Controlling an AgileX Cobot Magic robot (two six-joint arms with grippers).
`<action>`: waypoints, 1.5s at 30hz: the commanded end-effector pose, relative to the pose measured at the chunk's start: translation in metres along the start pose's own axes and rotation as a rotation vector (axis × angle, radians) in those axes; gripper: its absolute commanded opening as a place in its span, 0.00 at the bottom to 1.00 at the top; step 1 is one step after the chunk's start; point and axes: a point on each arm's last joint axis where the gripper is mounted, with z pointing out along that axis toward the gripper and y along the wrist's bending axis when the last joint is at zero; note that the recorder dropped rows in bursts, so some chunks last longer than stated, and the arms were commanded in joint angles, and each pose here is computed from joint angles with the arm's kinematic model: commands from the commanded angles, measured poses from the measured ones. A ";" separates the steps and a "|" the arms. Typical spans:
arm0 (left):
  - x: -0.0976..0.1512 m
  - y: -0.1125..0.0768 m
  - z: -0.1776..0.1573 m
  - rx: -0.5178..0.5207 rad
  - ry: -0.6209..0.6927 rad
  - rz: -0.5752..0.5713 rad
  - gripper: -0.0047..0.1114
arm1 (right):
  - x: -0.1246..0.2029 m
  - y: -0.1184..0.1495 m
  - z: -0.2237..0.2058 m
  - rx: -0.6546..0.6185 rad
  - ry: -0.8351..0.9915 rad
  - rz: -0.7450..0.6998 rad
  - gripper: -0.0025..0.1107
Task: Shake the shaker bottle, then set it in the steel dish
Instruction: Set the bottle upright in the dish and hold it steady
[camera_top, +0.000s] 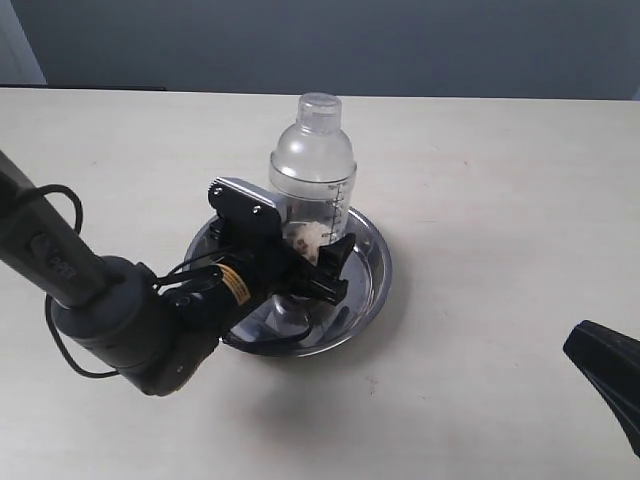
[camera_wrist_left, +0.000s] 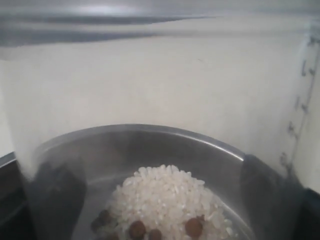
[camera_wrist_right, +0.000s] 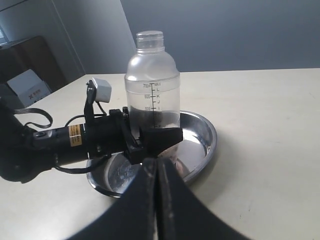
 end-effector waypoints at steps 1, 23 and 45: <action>-0.007 0.001 -0.010 -0.006 -0.012 -0.012 0.63 | 0.000 -0.001 0.000 0.006 -0.009 -0.001 0.01; -0.008 0.001 -0.016 0.001 -0.001 0.011 0.63 | 0.000 -0.001 0.000 0.006 -0.009 -0.001 0.01; -0.012 -0.002 -0.014 0.017 0.009 0.001 0.63 | 0.000 -0.001 0.000 0.006 -0.009 -0.001 0.01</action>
